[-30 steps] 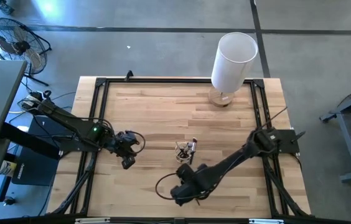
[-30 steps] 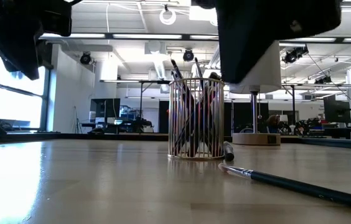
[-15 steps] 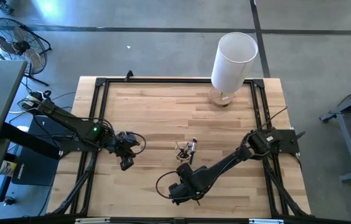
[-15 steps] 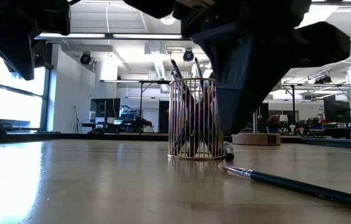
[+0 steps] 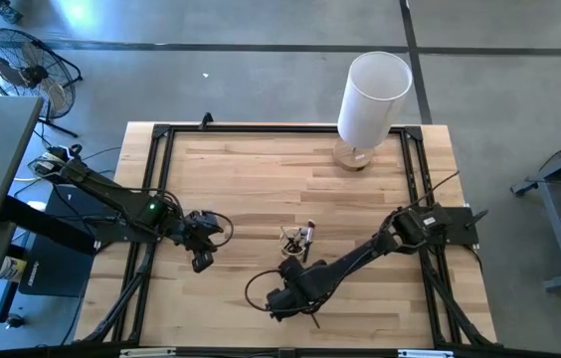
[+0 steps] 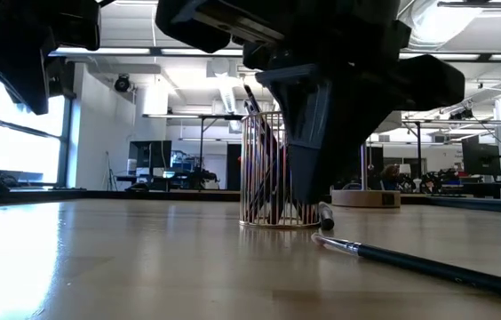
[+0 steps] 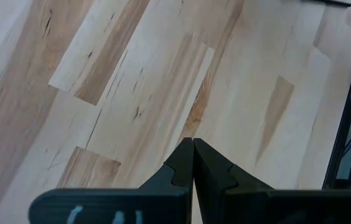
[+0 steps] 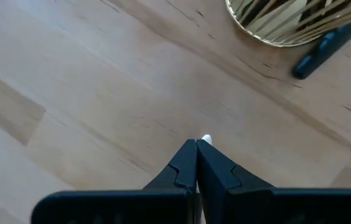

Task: Put items in baskets/containers
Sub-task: Put the eyeshadow brush into the mesh organizer

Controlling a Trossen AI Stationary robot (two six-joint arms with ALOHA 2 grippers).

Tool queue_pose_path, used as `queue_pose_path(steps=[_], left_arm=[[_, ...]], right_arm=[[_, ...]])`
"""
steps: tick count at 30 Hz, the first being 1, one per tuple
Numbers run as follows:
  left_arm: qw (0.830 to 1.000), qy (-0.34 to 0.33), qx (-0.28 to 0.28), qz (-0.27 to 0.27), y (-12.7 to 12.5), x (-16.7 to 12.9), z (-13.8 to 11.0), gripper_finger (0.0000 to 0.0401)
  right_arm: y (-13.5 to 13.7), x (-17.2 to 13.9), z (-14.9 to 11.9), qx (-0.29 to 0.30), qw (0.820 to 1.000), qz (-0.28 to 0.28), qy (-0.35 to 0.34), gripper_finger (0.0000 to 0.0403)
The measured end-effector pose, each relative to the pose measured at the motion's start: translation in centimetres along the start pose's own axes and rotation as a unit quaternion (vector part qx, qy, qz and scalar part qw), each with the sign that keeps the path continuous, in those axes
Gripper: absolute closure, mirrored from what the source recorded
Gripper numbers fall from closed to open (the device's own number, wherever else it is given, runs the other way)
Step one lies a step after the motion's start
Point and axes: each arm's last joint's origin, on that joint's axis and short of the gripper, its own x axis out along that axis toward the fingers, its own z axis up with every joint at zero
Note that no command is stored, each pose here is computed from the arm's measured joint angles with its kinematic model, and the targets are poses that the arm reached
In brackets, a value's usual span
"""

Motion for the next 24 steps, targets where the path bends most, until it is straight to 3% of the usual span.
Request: queue_pose_path(steps=[12,24], left_arm=[[1.000,-0.002,0.000,0.001,0.00,0.00,0.03,0.0401],[1.000,-0.004,-0.009,0.001,-0.01,-0.01,0.04,0.0401]], right_arm=[[0.01,0.01,0.05,-0.011,1.000,0.001,-0.001,0.0398],[0.01,0.05,0.03,-0.011,1.000,0.001,0.002,0.0303]])
